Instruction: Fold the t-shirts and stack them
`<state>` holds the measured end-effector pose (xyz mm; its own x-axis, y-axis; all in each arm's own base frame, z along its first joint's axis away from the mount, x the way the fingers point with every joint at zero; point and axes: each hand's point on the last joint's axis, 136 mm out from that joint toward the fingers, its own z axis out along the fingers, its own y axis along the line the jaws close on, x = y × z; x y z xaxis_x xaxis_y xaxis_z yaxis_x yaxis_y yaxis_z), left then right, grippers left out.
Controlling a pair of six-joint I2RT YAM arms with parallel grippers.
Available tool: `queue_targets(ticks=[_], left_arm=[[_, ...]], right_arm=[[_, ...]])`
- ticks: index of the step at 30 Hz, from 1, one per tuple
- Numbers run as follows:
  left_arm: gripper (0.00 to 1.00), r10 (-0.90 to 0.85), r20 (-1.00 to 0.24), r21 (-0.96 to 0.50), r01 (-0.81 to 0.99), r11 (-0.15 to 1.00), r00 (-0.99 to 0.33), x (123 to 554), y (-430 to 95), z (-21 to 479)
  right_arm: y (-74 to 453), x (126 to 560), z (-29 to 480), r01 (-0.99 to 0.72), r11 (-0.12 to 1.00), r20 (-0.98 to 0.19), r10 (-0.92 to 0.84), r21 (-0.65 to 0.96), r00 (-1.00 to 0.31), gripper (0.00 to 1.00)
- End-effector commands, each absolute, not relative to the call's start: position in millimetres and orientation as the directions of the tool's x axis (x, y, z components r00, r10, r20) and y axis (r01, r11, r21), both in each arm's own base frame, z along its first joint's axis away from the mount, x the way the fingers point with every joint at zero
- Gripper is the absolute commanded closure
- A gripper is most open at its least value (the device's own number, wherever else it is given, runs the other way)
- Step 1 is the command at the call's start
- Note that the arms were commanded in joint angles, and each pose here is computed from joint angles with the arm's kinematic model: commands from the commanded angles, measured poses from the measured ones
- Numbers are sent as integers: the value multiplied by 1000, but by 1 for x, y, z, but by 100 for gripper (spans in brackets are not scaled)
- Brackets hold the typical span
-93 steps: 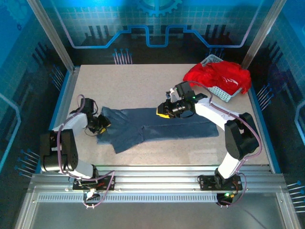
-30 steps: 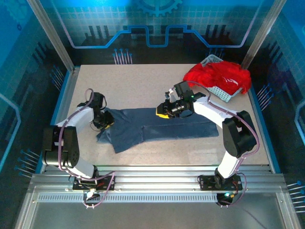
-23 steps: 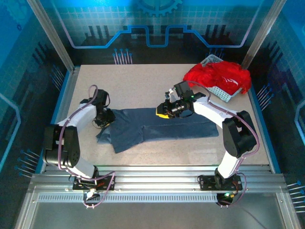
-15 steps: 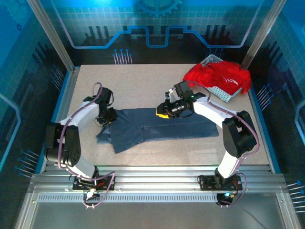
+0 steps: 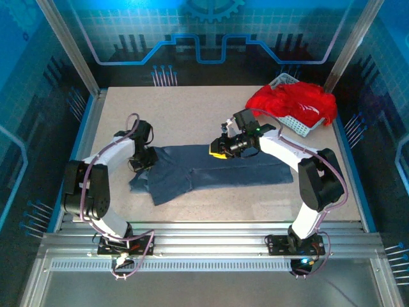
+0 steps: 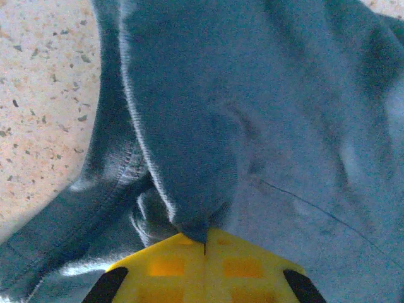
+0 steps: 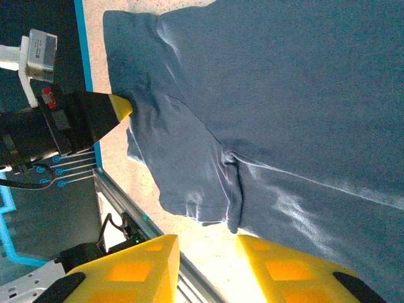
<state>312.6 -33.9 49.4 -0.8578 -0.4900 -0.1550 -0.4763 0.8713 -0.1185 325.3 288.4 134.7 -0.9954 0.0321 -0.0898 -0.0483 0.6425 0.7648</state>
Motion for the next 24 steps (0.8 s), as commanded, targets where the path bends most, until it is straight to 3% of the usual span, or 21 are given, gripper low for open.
queue_targets(ticks=[1, 12, 24], left_arm=[[100, -479, -147, -88, -471, 878, -866, 302, -31, 47], [100, -625, -84, -188, -603, 775, -776, 265, -28, 56], [100, -717, -57, -314, -669, 673, -695, 306, -13, 74]], right_arm=[[295, 319, 140, -70, 632, -92, 2, 771, -996, 70], [295, 319, 141, -78, 632, -97, -4, 771, -995, 70], [293, 317, 143, -82, 635, -101, -7, 768, -995, 70]])
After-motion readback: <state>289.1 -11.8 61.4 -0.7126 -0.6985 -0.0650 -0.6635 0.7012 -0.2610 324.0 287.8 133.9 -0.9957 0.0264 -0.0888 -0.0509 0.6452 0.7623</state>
